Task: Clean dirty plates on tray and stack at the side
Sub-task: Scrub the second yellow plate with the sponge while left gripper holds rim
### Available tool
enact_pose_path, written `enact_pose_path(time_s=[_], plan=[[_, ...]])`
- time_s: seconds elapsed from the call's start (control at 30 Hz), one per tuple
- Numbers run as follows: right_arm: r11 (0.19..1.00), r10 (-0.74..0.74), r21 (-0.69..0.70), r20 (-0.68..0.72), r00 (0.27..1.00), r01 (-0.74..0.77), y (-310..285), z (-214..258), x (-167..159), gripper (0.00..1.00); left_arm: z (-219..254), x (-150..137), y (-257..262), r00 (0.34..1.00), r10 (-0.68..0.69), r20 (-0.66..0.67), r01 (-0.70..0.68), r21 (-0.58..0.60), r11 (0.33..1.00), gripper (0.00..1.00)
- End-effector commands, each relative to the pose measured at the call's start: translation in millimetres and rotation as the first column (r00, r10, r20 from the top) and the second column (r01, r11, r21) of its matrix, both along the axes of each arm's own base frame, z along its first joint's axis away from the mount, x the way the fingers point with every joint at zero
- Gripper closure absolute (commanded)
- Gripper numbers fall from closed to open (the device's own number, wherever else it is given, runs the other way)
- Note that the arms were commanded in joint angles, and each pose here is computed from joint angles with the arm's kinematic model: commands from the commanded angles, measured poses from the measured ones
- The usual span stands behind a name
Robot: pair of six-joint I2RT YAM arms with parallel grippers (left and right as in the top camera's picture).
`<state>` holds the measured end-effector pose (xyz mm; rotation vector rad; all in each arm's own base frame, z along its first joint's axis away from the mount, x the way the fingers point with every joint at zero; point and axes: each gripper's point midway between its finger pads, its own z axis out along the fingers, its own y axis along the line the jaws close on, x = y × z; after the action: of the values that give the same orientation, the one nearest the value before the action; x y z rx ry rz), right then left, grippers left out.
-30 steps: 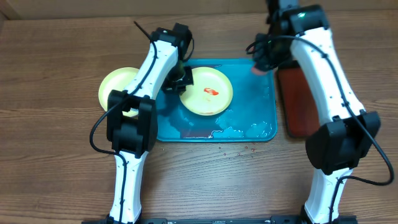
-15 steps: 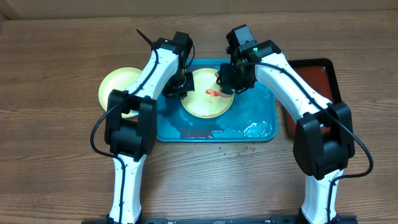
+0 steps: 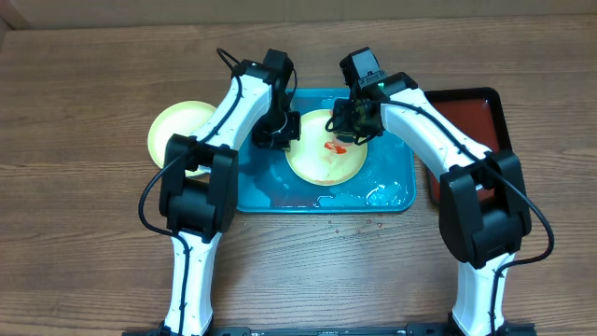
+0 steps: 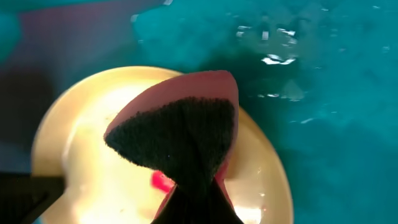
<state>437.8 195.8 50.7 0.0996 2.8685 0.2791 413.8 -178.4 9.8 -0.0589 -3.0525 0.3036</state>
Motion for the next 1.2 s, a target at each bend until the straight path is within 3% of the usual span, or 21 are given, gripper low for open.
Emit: enact_pose_path(time_s=[0.0,0.23,0.37,0.53,0.77,0.93,1.17], plan=[[0.996,-0.024,-0.083,-0.017,1.000,0.023,-16,-21,1,0.96,-15,-15,-7,0.998,-0.041,-0.054,0.041,-0.010,0.999,0.96],[0.994,-0.012,-0.106,-0.126,0.992,-0.002,-15,-56,-17,0.96,-15,-15,-7,0.998,-0.044,-0.051,0.043,-0.011,0.999,0.96],[0.999,0.036,0.005,-0.208,0.978,-0.036,6,-64,-32,0.96,-15,-14,-7,0.998,-0.044,-0.047,0.044,-0.013,0.999,0.96],[0.985,0.116,0.148,-0.207,0.971,-0.086,44,-57,-39,0.96,-15,-14,-7,0.998,-0.044,-0.047,0.044,-0.014,0.999,0.96],[0.975,0.184,0.170,-0.240,0.953,-0.146,73,-56,-64,0.96,-15,-13,-7,0.998,-0.048,-0.045,0.048,-0.014,0.999,0.96],[0.988,0.149,0.096,-0.311,0.939,-0.125,53,-56,-76,0.96,-15,-14,-7,0.997,-0.056,-0.044,0.055,-0.014,0.998,0.96],[0.965,-0.020,-0.255,-0.277,0.961,-0.054,-36,-35,-49,0.96,-15,-13,-7,0.998,-0.055,-0.044,0.054,-0.013,0.998,0.96]])
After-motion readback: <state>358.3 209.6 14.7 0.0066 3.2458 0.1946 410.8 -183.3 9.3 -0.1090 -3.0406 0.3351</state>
